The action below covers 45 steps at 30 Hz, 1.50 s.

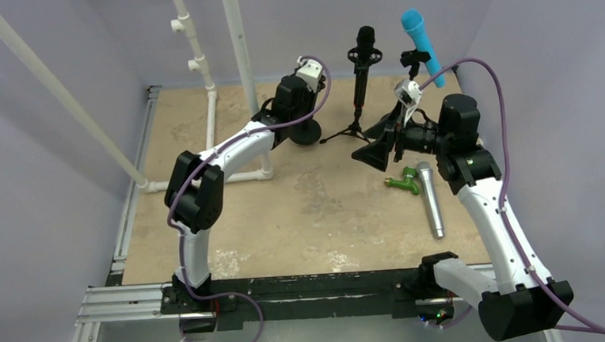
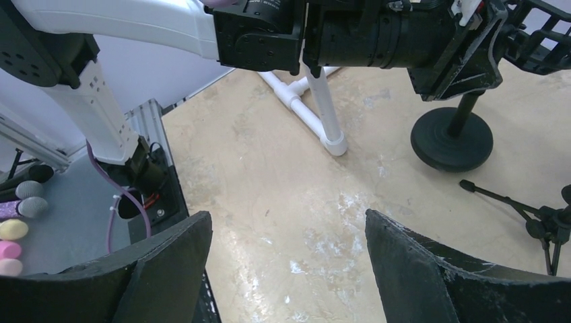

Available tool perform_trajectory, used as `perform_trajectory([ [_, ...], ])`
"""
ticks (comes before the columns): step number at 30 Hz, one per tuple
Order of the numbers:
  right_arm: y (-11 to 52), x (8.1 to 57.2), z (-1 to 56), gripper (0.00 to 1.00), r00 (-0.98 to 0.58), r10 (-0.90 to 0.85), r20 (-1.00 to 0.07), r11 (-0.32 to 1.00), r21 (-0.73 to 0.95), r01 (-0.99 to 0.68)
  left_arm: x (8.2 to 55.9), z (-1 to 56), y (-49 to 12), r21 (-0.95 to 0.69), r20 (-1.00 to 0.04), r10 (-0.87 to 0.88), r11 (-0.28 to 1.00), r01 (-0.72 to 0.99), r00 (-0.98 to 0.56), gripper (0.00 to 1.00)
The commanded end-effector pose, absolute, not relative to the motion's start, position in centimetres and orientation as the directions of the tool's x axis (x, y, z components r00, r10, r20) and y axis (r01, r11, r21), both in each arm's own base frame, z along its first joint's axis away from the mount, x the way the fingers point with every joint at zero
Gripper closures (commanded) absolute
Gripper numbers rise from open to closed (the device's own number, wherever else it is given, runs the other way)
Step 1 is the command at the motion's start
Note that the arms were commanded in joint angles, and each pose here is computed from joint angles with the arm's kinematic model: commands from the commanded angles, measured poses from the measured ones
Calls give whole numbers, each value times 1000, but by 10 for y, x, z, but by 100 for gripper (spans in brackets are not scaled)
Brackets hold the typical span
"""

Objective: Remove the microphone from the stand

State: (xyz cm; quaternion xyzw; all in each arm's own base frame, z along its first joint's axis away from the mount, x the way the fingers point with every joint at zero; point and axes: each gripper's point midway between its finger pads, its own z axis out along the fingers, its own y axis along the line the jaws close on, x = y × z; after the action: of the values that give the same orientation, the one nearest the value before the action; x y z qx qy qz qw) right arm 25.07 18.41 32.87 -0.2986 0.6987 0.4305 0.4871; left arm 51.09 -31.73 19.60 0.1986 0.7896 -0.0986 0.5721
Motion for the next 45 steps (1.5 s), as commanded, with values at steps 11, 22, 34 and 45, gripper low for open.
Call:
perform_trajectory([
  [11, 181, 245, 337, 17, -309, 29, -951, 436, 290, -852, 556, 235, -311, 43, -983, 92, 958, 284, -160, 100],
  [22, 180, 244, 336, 16, -313, 35, -949, 431, 297, -852, 550, 203, -297, 37, -962, 94, 975, 219, -256, 100],
  [34, 178, 244, 337, 15, -308, 45, -950, 437, 296, -849, 537, 188, -285, 30, -946, 88, 982, 186, -312, 74],
  [45, 176, 244, 337, 15, -301, 55, -952, 446, 293, -846, 514, 176, -283, -13, -913, 75, 977, 214, -400, 45],
])
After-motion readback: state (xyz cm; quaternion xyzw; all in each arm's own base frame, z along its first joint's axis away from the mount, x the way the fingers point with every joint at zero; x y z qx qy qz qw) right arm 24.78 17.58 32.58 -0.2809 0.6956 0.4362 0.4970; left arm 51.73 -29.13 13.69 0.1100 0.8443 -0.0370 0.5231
